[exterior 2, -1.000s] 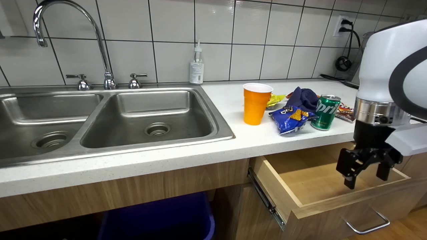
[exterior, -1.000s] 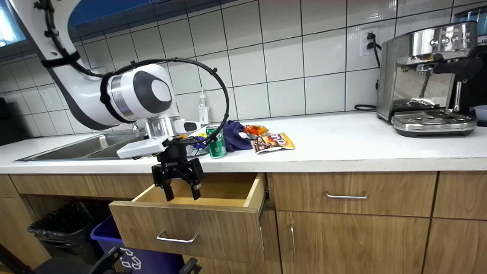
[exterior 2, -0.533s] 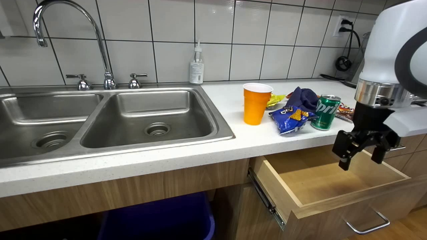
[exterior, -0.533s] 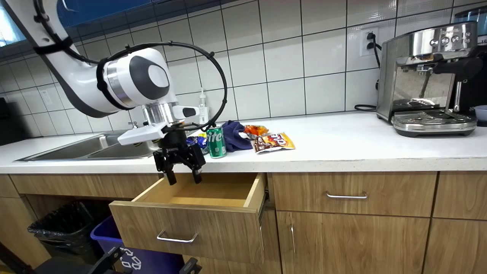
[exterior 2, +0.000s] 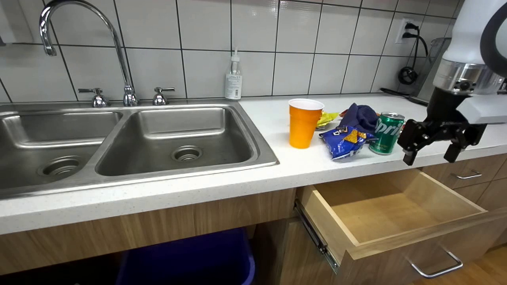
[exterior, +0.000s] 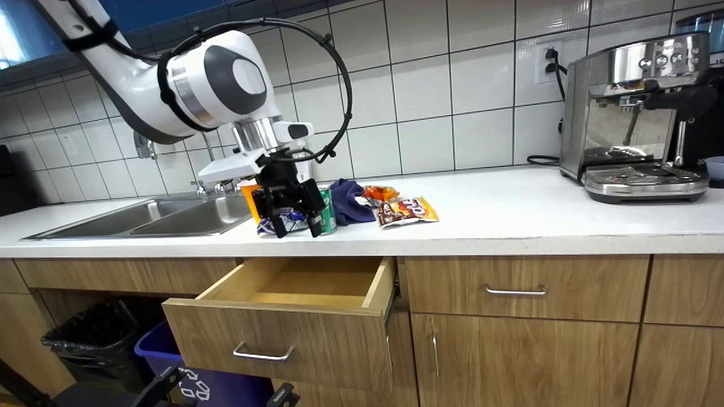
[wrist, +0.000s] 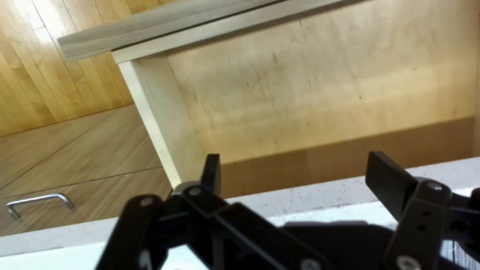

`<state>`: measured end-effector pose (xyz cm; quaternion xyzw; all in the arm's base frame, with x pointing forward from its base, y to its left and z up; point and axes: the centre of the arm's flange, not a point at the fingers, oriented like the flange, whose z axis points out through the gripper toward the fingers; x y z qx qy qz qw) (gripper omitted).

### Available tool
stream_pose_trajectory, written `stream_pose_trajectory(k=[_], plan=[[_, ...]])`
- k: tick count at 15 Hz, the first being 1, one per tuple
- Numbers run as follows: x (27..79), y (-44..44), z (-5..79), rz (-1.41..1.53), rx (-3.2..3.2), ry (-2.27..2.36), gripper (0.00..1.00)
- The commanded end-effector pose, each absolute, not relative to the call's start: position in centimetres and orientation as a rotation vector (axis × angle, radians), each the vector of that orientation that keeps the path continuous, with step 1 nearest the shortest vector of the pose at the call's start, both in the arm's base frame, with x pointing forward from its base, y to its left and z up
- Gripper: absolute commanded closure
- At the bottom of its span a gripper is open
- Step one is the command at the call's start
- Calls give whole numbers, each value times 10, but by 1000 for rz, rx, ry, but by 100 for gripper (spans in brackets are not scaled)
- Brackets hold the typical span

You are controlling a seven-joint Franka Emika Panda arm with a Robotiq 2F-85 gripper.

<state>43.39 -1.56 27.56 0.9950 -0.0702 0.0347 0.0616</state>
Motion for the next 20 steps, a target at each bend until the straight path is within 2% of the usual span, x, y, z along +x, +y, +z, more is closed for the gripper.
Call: stream_pose_trajectory(k=[1,20], plan=[[443,-32,295,162,3003,-342,0],[490,-127,334,329,2904,-839,0]])
